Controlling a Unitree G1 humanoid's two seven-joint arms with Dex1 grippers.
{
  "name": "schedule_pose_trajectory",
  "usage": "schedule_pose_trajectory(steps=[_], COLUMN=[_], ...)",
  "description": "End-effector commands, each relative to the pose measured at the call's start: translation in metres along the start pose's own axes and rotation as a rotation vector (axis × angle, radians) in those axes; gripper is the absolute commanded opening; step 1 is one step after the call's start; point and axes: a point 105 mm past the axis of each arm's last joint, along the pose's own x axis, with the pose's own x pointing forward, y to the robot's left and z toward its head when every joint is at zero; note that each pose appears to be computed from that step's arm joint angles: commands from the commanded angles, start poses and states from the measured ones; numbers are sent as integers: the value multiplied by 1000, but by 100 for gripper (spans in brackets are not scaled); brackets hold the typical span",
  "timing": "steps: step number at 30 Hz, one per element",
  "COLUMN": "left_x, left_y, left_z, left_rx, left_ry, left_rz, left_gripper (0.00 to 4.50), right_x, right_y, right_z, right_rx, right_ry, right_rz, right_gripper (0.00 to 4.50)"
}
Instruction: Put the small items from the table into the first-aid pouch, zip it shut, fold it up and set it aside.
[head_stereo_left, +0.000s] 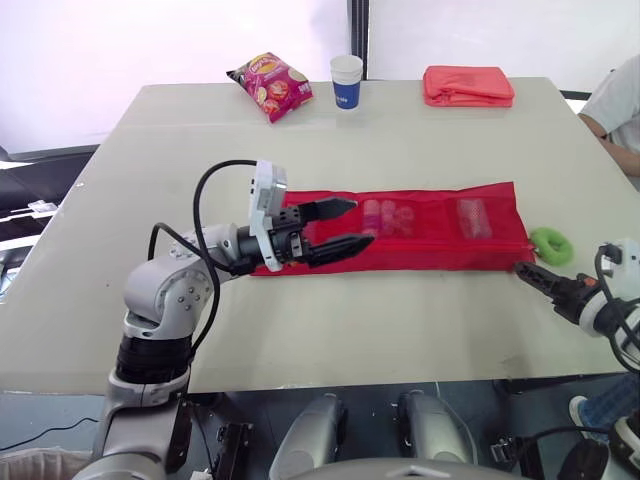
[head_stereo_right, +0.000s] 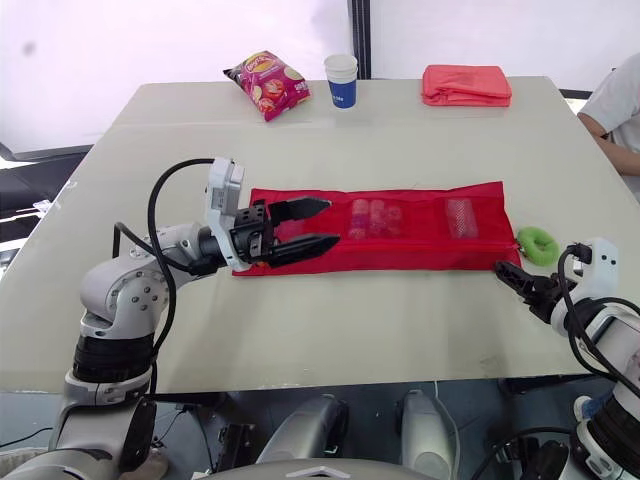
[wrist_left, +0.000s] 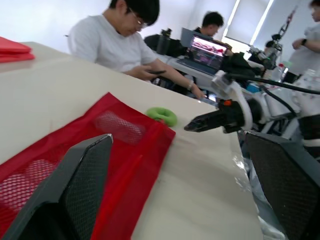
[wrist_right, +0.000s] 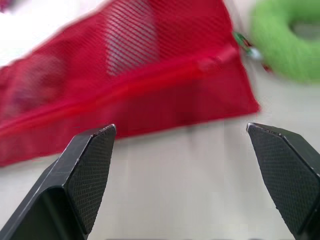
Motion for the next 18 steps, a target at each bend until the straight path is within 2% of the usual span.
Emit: schedule_pose_trajectory(steps=[1, 9, 16, 17, 18], left_x=[-2, -7, -12, -13, -13], left_y=[-6, -9, -17, -19, -20], left_z=[5, -2, -3, -3, -4], left_rx=[42, 34, 23, 25, 28], left_ry=[-4, 11, 15, 19, 23], left_rz=[-34, -40, -74, -85, -92], left_gripper=[450, 450, 450, 450, 450], right_x=[8, 35, 36, 36, 36], right_y=[-10, 7, 27, 29, 31], right_z=[12, 14, 19, 19, 18], right_rx=[-25, 68, 117, 115, 110], right_ry=[-34, -10, 18, 26, 34], right_rz=[-49, 92, 247, 261, 270], right_gripper=[445, 445, 445, 394, 369])
